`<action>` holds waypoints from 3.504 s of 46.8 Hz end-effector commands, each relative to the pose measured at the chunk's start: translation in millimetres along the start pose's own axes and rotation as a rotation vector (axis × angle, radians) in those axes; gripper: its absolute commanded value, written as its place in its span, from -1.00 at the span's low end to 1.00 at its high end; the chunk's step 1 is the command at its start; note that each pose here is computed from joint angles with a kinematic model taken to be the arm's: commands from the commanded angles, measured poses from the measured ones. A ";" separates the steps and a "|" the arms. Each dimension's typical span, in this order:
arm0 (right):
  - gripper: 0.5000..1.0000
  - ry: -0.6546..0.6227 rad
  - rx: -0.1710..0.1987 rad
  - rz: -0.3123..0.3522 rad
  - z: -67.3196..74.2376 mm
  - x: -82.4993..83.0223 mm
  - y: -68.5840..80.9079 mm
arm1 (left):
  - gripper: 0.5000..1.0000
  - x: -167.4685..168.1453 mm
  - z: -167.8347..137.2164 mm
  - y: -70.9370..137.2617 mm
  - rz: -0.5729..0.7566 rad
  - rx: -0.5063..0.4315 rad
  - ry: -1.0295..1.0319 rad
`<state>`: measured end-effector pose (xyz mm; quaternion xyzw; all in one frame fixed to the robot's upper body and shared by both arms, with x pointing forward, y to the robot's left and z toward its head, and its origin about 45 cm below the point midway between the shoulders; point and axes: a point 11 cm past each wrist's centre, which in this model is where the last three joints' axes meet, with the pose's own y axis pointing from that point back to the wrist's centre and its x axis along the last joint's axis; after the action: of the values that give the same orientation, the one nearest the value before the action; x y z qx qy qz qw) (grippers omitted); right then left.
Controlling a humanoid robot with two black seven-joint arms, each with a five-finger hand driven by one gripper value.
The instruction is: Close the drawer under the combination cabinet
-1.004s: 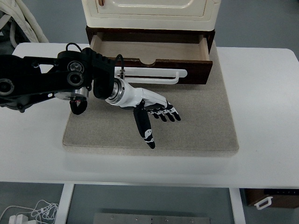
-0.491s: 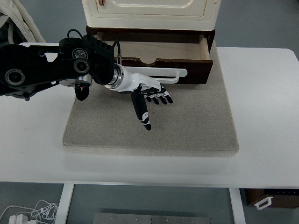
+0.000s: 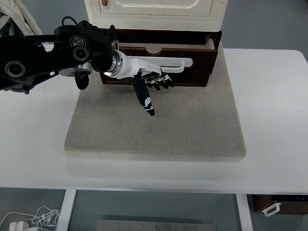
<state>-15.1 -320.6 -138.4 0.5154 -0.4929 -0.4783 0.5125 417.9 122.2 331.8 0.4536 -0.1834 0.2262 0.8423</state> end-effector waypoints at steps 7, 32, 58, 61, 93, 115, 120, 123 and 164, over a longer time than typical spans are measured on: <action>0.81 0.000 0.000 0.001 -0.1 0.2 0.0 | 1.00 10.3 -4.7 1.7 0.025 0.008 0.018; 0.81 0.000 0.000 -0.001 -0.2 -0.3 0.0 | 1.00 31.5 -19.7 2.3 0.081 0.024 0.065; 0.81 -0.001 0.000 0.001 -0.2 0.2 0.0 | 1.00 38.8 -25.9 5.9 0.108 0.036 0.059; 0.81 0.000 0.000 0.001 -0.2 0.2 0.0 | 1.00 38.5 -23.2 6.6 0.106 0.026 0.059; 0.81 0.000 0.000 -0.001 -0.2 -0.3 0.0 | 1.00 43.1 58.3 42.6 0.032 -0.431 0.082; 0.81 0.000 0.000 -0.001 -0.2 -0.3 0.0 | 1.00 106.0 119.6 138.3 0.221 -0.930 0.197; 0.81 0.000 0.000 0.001 -0.2 0.2 0.0 | 1.00 122.7 120.8 156.5 0.269 -1.011 0.245; 0.81 0.000 0.000 0.001 -0.2 0.2 0.0 | 1.00 132.6 117.9 165.6 0.305 -1.033 0.271; 0.81 0.000 0.000 -0.001 -0.2 -0.3 0.0 | 1.00 257.8 -38.5 264.7 0.851 -1.182 0.920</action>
<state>-15.0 -320.4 -138.5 0.5155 -0.4929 -0.4783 0.5124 481.6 324.2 637.1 -0.3027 -0.0911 0.5294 0.7873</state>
